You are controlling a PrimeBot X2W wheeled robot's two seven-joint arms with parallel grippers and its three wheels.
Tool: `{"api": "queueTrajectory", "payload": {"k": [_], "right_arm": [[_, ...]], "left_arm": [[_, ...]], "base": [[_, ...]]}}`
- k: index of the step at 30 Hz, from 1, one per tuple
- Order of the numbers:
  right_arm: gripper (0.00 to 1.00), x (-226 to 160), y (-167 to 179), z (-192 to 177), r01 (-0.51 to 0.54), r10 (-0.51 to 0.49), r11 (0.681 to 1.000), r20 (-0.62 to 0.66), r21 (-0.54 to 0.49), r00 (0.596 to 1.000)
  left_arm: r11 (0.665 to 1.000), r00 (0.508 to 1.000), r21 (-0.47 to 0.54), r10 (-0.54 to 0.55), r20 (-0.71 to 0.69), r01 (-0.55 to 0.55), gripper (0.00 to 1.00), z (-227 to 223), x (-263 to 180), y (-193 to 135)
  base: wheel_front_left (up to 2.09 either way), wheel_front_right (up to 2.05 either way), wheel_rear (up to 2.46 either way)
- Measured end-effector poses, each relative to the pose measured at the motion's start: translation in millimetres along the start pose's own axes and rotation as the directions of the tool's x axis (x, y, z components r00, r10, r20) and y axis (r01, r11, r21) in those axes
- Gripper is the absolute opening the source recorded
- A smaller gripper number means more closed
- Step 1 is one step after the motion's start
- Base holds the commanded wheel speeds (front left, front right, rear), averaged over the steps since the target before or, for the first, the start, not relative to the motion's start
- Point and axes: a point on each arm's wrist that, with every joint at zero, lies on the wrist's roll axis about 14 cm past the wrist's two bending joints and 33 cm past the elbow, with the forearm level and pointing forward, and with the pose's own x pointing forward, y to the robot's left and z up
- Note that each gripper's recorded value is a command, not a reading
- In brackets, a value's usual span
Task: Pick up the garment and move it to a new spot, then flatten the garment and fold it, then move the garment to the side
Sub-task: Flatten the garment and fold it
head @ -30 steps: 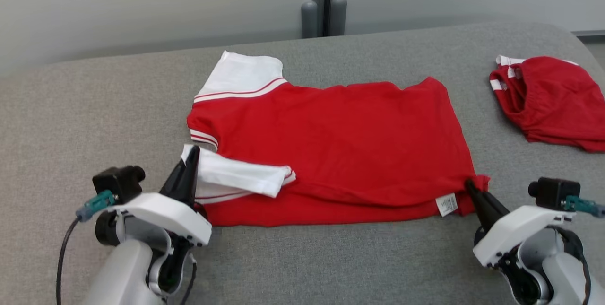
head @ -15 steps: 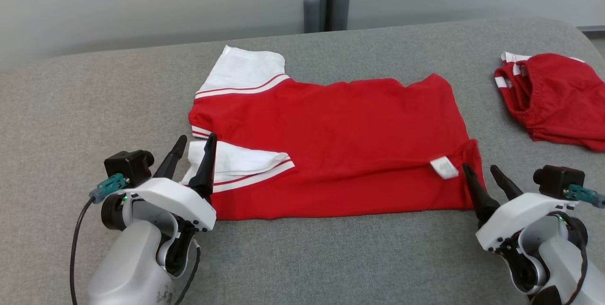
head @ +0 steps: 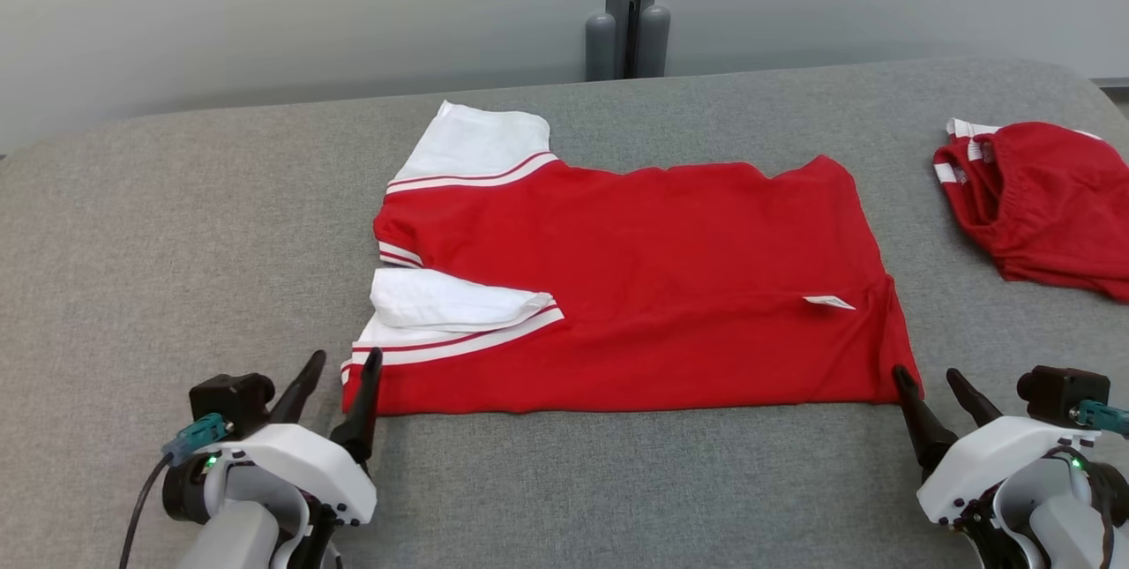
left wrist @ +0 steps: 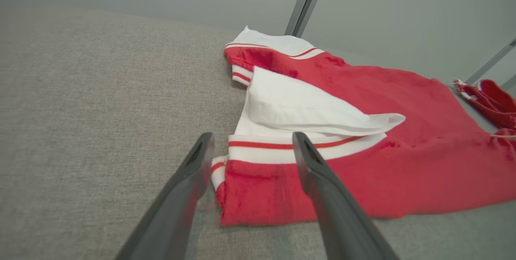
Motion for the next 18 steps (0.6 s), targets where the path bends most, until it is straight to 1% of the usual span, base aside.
{"api": "queueTrajectory", "payload": {"k": [6, 12, 14, 18], "right_arm": [[1.00, 7, 9, -4, -0.023, 0.023, 1.000, -0.010, -0.017, 1.000], [1.00, 8, 14, -11, -0.040, 0.039, 0.998, -0.028, -0.058, 0.999], [1.00, 8, 11, -15, -0.042, 0.037, 0.995, -0.046, -0.094, 0.998], [1.00, 10, 8, -18, -0.031, 0.025, 0.993, -0.058, -0.111, 0.998]], "left_arm": [[0.999, 0.998, 0.020, 0.043, -0.039, -0.042, 1.00, -11, -2, 15], [0.999, 0.997, 0.015, 0.032, -0.065, -0.031, 1.00, -21, -1, 9], [0.999, 0.995, 0.026, 0.036, -0.090, -0.034, 1.00, -27, -2, 11], [0.999, 0.990, 0.043, 0.039, -0.134, -0.033, 1.00, -39, -4, 12]], "base": [[0.00, 0.00, 0.00], [0.00, 0.00, 0.00], [0.00, 0.00, 0.00], [0.00, 0.00, 0.00]]}}
